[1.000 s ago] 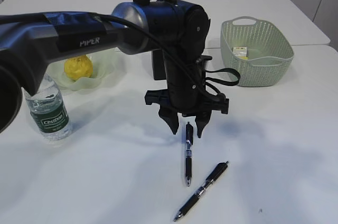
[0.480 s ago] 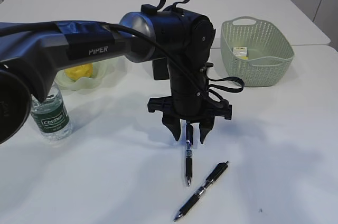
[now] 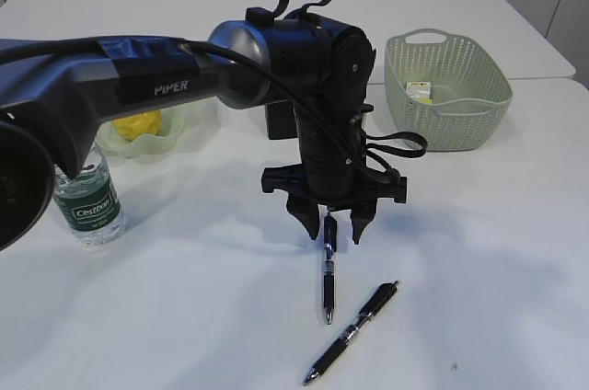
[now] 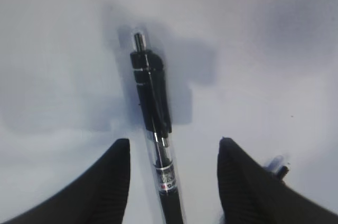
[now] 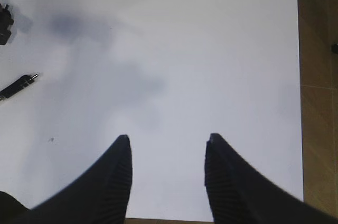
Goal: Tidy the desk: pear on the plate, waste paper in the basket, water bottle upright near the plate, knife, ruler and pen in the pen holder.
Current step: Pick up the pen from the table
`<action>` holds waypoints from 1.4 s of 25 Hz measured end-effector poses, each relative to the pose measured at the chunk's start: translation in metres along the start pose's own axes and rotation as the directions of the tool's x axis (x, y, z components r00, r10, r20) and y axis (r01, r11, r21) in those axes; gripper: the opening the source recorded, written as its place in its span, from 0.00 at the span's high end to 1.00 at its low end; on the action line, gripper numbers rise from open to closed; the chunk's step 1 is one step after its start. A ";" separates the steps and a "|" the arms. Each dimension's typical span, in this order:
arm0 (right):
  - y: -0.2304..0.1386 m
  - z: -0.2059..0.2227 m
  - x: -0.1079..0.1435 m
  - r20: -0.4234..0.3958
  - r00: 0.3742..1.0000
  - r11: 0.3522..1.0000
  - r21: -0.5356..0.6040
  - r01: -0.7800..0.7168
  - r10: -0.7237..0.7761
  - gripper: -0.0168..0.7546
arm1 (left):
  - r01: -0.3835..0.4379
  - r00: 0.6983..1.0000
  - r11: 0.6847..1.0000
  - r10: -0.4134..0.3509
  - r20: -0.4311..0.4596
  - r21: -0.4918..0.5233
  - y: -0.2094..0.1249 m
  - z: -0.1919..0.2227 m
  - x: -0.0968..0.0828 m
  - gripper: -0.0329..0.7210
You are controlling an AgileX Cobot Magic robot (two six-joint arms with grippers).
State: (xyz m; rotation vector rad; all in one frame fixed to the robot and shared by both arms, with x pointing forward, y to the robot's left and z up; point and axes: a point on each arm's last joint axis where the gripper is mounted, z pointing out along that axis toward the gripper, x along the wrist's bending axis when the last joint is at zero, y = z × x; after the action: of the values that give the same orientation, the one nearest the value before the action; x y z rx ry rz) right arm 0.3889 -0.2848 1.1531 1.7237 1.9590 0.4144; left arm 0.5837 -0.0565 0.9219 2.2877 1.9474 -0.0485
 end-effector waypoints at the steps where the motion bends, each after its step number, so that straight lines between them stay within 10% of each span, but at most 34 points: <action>1: 0.000 0.000 0.000 -0.002 1.000 1.000 0.000 -0.001 0.001 0.50 | -0.004 1.000 1.000 0.004 -0.003 -0.002 0.000 0.000 0.000 0.47; 35: 0.000 0.000 0.004 -0.036 0.999 1.000 -0.001 0.004 -0.004 0.50 | 0.057 0.996 0.998 -0.057 -0.071 -0.003 0.002 0.023 0.006 0.47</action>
State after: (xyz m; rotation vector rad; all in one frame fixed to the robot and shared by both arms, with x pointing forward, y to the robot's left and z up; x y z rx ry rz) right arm 0.3884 -0.2805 1.1527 1.7223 1.9871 0.4474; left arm 0.5881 -0.0536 0.8986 2.2627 2.0460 0.0282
